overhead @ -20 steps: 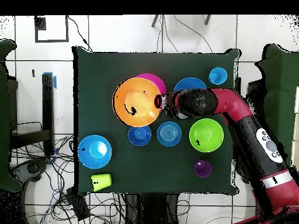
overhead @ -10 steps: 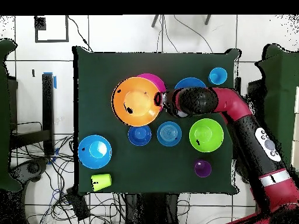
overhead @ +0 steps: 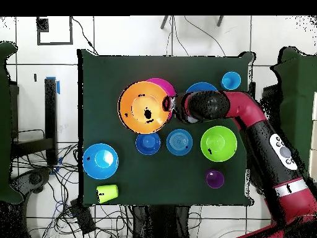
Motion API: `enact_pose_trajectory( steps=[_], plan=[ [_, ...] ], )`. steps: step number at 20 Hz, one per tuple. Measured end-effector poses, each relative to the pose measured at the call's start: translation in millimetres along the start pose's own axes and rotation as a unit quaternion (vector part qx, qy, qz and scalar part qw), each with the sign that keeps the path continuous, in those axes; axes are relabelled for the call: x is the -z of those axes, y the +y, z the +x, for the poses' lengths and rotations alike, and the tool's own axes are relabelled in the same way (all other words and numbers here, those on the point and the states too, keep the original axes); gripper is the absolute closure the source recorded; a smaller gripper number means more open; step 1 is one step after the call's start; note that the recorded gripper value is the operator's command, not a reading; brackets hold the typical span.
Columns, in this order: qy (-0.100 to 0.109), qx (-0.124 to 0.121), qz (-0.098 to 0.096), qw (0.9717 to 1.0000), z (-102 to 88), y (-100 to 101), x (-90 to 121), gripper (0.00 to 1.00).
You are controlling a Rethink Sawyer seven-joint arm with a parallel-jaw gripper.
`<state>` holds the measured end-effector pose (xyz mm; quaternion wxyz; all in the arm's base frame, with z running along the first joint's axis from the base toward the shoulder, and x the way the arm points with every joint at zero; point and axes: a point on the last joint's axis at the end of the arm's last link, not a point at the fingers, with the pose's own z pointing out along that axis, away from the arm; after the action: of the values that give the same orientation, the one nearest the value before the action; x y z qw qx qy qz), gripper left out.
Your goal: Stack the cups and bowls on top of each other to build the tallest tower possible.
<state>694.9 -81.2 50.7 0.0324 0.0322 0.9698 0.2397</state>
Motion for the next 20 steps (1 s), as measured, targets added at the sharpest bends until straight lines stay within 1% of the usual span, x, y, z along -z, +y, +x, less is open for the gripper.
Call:
enact_pose_trajectory(
  steps=[2, 4, 6, 7, 13, 20],
  plan=[
    [-0.001, 0.003, 0.004, 1.0000, -1.1, 1.3, 1.7, 1.00],
    [-0.003, 0.009, 0.014, 0.9999, -3.5, 4.2, 5.8, 1.00],
    [-0.004, 0.013, 0.018, 0.9997, -4.7, 6.0, 7.7, 1.00],
    [-0.005, 0.018, 0.025, 0.9995, -6.5, 9.0, 10.3, 1.00],
    [-0.008, 0.032, 0.043, 0.9985, -11.0, 17.0, 16.5, 1.00],
    [-0.009, 0.037, 0.051, 0.9980, -12.0, 19.0, 18.1, 1.00]
  ],
)
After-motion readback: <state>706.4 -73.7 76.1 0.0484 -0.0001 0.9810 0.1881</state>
